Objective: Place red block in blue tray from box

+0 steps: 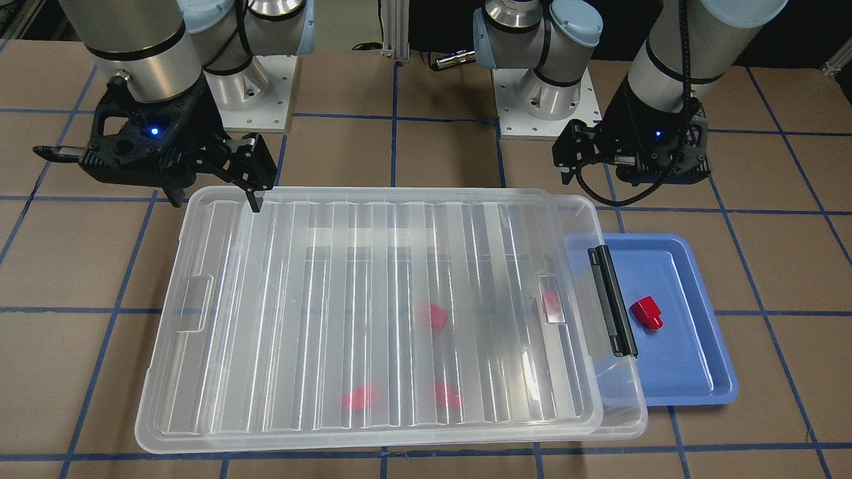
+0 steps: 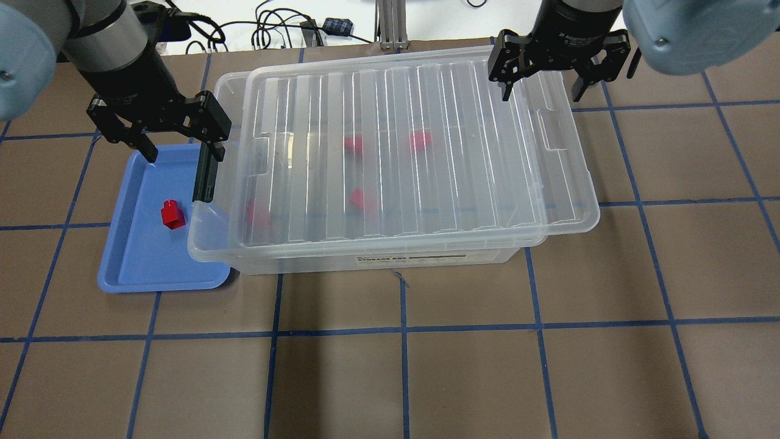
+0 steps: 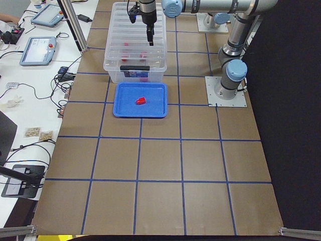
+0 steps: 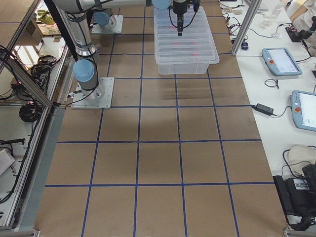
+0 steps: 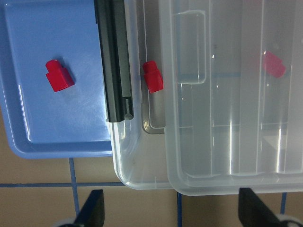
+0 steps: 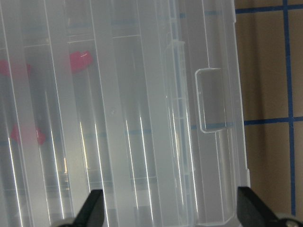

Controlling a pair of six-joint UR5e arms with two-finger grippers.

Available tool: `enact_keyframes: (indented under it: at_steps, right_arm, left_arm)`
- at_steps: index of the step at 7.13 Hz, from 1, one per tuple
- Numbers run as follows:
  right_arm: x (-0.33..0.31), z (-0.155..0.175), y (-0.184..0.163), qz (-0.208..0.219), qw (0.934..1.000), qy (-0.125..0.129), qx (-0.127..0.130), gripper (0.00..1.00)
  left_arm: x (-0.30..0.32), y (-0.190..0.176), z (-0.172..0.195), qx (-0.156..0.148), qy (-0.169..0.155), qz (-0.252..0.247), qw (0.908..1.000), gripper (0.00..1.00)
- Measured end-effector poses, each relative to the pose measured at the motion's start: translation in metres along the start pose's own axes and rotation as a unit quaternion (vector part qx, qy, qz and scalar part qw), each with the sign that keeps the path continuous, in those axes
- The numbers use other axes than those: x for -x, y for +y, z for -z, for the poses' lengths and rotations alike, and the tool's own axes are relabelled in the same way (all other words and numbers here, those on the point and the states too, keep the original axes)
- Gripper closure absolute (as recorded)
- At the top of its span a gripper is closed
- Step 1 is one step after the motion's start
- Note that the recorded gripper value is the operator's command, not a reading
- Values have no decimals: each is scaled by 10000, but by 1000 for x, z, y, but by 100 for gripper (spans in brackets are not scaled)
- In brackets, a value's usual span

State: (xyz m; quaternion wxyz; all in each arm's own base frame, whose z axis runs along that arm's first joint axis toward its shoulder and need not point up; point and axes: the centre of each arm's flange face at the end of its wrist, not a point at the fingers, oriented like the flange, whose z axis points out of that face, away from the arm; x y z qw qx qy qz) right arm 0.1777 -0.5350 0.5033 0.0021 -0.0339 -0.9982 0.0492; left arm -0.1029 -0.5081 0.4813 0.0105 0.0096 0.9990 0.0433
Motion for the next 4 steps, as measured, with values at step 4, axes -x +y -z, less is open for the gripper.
enact_keyframes:
  at_steps: [4]
  right_arm:
    - [-1, 1, -1, 28, 10000, 76, -30, 0]
  left_arm:
    - [0, 1, 0, 22, -9, 0, 10000, 0]
